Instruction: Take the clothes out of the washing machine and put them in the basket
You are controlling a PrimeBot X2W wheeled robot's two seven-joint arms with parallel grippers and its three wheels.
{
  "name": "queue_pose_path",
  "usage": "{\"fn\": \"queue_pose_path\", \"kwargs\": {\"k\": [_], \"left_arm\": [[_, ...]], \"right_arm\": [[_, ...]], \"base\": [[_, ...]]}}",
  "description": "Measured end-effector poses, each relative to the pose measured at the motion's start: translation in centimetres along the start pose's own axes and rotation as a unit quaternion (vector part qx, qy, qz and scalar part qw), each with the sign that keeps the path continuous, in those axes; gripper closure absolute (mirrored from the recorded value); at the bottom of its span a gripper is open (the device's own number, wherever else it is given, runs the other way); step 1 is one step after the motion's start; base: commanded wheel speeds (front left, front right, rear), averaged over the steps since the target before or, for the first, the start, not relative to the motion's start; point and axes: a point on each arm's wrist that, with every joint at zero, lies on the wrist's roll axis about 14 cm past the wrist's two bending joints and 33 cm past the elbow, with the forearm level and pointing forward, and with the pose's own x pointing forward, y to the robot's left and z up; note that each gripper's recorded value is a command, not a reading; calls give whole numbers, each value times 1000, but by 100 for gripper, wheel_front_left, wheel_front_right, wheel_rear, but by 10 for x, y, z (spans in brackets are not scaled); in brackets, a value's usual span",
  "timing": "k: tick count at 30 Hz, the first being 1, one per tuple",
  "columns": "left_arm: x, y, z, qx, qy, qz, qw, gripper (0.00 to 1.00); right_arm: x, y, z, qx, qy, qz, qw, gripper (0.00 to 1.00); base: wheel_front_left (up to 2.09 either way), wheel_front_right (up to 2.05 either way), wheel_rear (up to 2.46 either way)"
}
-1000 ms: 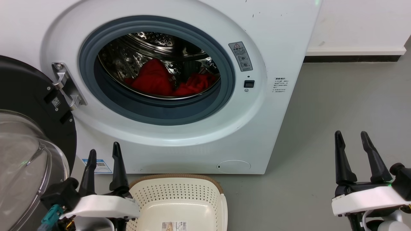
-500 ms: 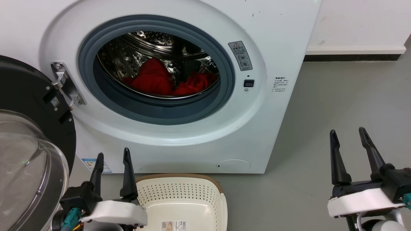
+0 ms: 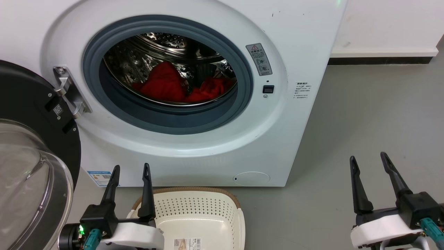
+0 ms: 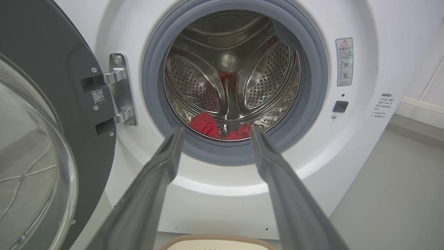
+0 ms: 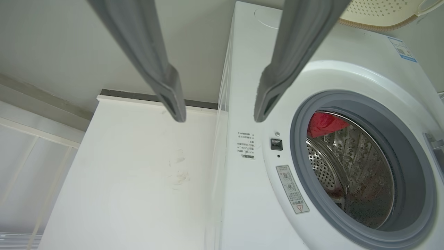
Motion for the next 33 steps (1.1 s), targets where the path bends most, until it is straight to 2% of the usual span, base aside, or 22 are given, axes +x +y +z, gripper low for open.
{"fn": "queue_pose_path", "kwargs": {"k": [6,16,24,29,33], "left_arm": [[-1,-7,1,27,-6,-16,999,0],[-6,-12,-10,60,4,-27,998,0],[-5,-13,-2,56,-11,-31,998,0],[-5,-9,-2,50,-12,-28,998,0],[-5,-9,-2,48,-11,-29,998,0]], "right_arm": [[-5,-4,-15,4,21,-6,1000,0],[-6,-4,-16,-29,21,-1,999,0],[-6,-7,-16,-38,17,-4,999,0],[-9,-13,-23,-4,25,-19,999,0],[-9,-12,-25,-8,29,-17,999,0]], "base": [[0,0,0],[0,0,0],[0,0,0],[0,0,0],[0,0,0]]}}
